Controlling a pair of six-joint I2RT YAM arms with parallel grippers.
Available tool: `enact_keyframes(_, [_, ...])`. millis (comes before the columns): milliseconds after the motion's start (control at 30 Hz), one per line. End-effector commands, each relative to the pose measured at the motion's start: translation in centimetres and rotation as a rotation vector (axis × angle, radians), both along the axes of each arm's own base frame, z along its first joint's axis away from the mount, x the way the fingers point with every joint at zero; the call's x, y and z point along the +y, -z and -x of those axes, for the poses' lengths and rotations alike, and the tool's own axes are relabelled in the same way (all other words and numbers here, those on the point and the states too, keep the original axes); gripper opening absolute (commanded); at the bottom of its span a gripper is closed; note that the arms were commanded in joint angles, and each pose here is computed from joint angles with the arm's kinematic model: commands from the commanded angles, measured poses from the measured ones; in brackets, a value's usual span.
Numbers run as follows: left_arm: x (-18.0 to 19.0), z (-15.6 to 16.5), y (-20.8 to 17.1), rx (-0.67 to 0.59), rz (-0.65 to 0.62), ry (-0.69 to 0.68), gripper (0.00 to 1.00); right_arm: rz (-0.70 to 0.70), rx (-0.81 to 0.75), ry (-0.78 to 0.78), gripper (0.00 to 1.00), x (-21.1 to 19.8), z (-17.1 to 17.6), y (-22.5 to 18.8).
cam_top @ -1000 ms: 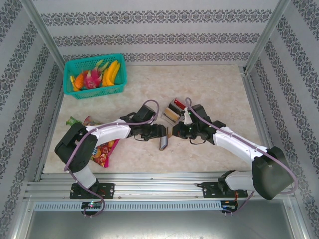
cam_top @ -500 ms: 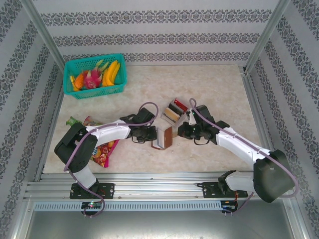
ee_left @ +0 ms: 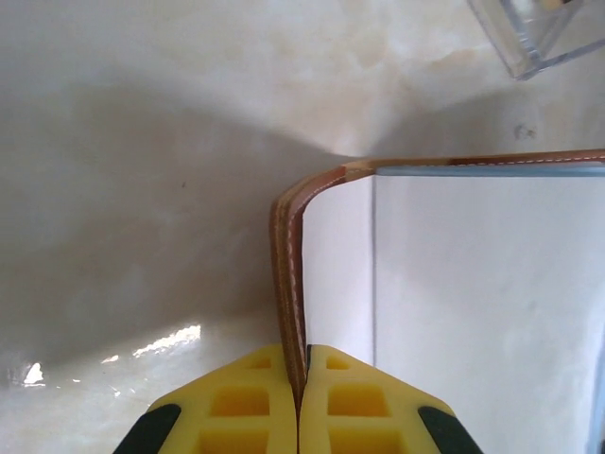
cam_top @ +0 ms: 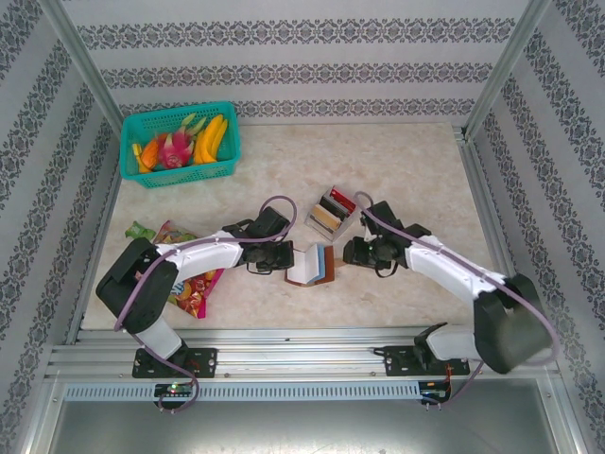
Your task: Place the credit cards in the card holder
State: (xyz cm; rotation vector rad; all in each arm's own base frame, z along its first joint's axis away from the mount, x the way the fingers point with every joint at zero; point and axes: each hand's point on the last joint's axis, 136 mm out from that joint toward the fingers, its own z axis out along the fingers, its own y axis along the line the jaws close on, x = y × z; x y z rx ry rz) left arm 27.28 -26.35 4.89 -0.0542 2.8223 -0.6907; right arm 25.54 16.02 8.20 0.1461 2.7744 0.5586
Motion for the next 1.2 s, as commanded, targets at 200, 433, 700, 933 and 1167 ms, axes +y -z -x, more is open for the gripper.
enact_keyframes(200, [-0.7, 0.0, -1.0, -0.017, 0.043, 0.007, 0.00, -0.302, -0.132, -0.045, 0.46, 4.5, -0.8, -6.5])
enact_keyframes(433, [-0.8, 0.1, -0.9, -0.012, 0.050, 0.004, 0.00, -0.315, -0.080, -0.129, 0.47, 8.1, -0.2, -5.4])
enact_keyframes(700, [-0.8, 0.1, -1.1, -0.013, 0.052, 0.001, 0.00, -0.281, -0.060, -0.218, 0.48, 10.8, 0.1, -5.0])
enact_keyframes(933, [-0.7, 0.2, -1.1, -0.013, 0.050, -0.001, 0.01, -0.181, -0.070, -0.258, 0.47, 12.4, 0.6, -4.9])
enact_keyframes(1167, [-0.6, 0.1, -1.2, -0.020, 0.051, -0.006, 0.01, -0.073, 0.011, -0.165, 0.43, 11.6, 0.1, -1.1])
